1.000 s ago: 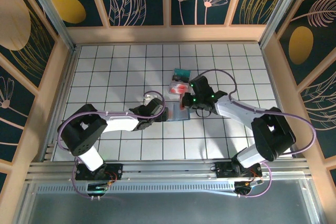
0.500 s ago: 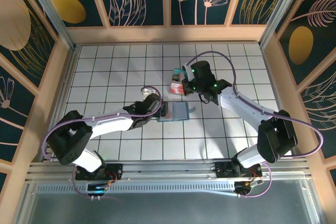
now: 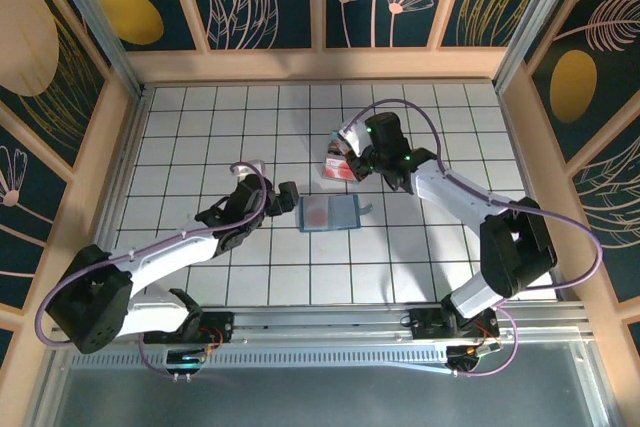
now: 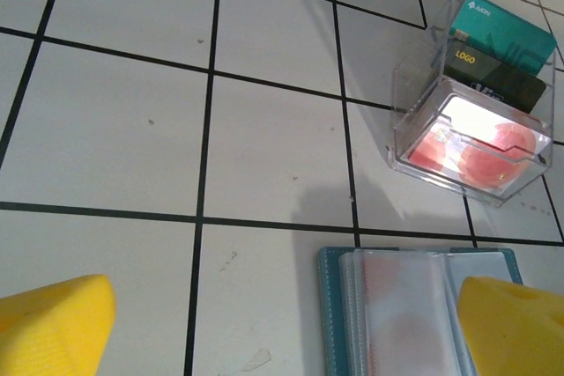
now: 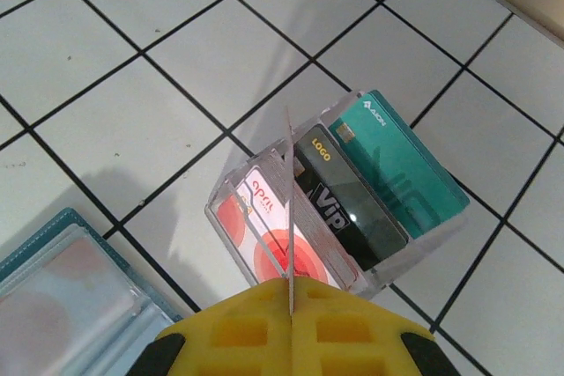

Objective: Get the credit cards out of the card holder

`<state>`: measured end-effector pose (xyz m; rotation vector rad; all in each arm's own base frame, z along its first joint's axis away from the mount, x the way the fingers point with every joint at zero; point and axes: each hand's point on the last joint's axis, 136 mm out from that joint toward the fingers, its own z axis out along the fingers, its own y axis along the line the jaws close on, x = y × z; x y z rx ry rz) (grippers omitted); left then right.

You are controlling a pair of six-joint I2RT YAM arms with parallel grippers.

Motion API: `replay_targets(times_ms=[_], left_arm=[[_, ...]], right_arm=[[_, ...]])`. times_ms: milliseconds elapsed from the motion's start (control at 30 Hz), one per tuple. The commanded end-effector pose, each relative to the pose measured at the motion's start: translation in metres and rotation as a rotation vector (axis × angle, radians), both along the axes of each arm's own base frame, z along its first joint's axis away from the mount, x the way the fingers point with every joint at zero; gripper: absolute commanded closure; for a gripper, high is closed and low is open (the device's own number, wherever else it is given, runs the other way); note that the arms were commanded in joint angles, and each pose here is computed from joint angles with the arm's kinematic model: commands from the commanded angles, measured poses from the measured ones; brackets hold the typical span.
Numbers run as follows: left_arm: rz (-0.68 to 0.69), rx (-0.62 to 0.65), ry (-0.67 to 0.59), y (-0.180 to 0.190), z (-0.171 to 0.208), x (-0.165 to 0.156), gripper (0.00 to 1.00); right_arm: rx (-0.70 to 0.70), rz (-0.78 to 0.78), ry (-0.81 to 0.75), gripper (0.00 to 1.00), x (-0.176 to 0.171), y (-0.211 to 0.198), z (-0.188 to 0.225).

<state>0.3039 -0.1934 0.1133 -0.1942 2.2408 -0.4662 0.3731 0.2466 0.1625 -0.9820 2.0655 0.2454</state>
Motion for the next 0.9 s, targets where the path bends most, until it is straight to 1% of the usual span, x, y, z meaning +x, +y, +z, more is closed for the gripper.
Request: replay_targets(times_ms=[0,300,867], left_arm=[[-0.013,-0.065,-0.028,-0.006,0.012,0.002,0.01],[0.0,-0.081,-0.025,-0.005,0.01,0.005,0.01],[0.028,-0.075,-0.011,0.001,0.004,0.007,0.01]], right_arm=[[-0.001,0.08,-0.058,1.0,0.015,0.008,0.012],[-0.067,0.161,0.027,1.0,0.019,0.015,-0.021],[-0.148,0.156,0.108,1.0,0.027,0.001,-0.054]])
